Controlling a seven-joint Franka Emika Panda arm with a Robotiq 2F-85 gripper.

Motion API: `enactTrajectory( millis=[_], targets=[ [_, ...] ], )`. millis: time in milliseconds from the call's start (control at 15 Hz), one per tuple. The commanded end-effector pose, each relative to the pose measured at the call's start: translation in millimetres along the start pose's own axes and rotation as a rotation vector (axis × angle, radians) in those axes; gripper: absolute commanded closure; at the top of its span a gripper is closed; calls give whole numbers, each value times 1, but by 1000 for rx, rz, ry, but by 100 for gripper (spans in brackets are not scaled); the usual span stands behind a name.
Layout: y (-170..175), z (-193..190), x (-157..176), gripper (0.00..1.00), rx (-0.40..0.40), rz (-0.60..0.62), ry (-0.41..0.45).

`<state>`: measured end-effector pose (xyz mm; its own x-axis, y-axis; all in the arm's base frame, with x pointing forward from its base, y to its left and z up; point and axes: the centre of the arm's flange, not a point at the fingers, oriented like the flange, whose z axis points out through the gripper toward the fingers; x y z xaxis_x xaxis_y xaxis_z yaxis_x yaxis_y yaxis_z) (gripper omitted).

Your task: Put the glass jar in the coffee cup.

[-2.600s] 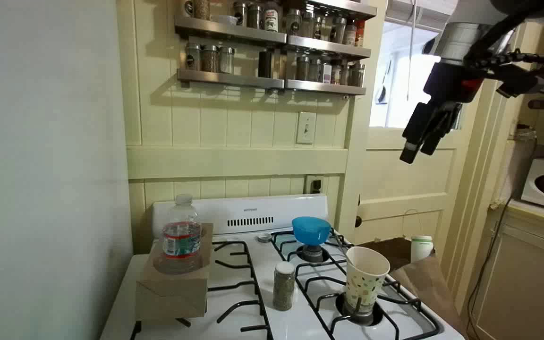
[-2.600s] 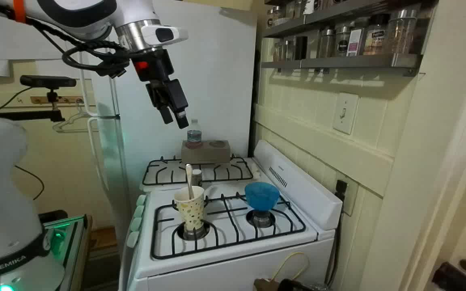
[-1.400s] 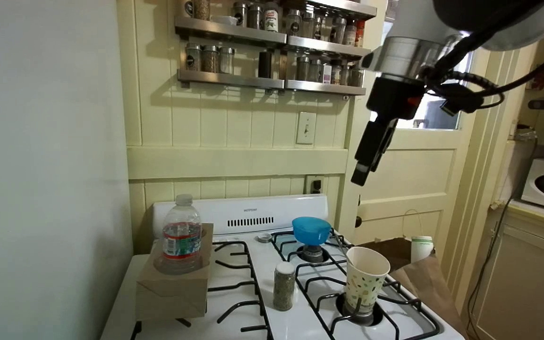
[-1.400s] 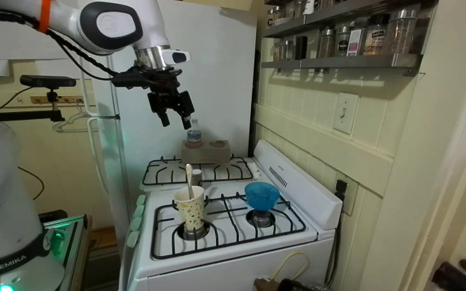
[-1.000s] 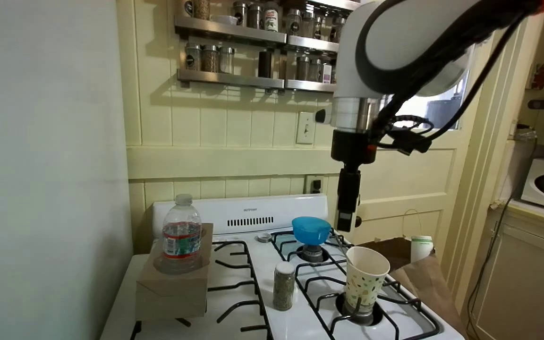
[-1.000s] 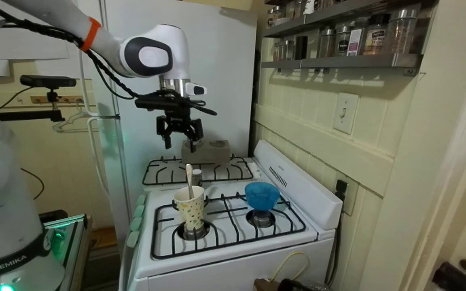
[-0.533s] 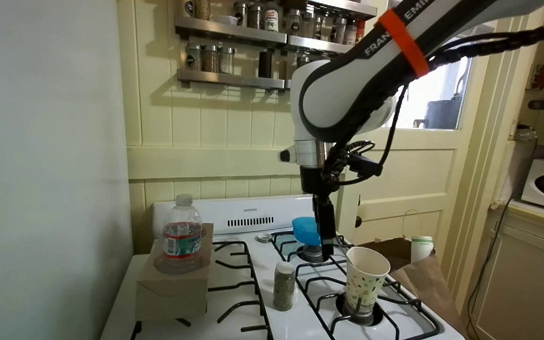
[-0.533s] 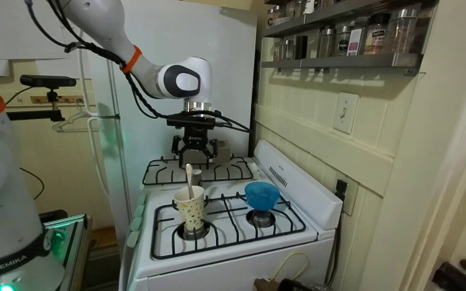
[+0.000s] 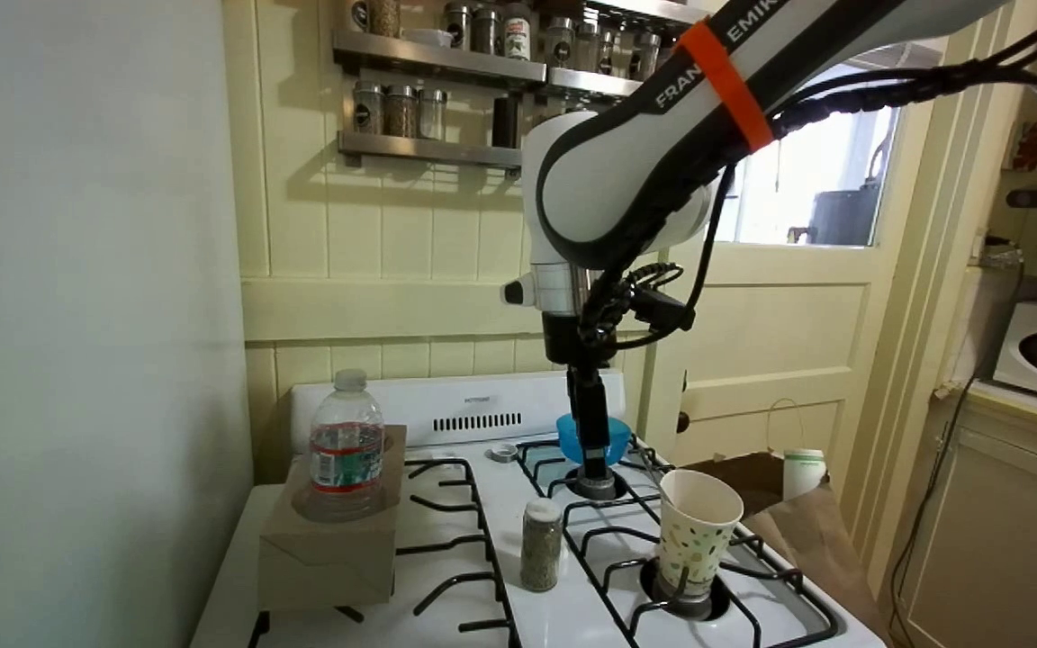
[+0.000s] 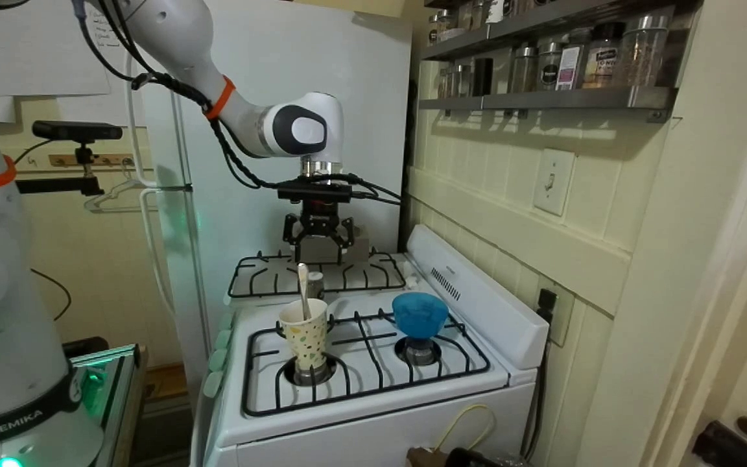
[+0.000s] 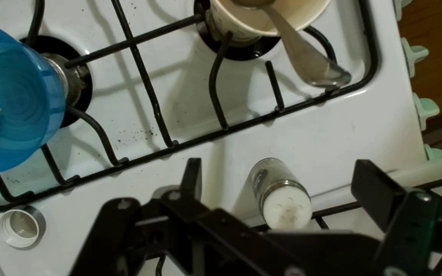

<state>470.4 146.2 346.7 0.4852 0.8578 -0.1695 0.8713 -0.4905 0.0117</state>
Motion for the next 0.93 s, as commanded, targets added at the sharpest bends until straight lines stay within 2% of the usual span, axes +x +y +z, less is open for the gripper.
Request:
enactTrajectory(
  millis=[0,200,400,800,867],
  targets=[
    [2,24,25,0,17,-31,24],
    [-6,44,58,0,0,-60,51],
    [-14,56,76,0,-22,-62,57],
    [-17,54,73,8,-40,26,65],
    [-16,54,73,14,-39,37,58]
  ],
)
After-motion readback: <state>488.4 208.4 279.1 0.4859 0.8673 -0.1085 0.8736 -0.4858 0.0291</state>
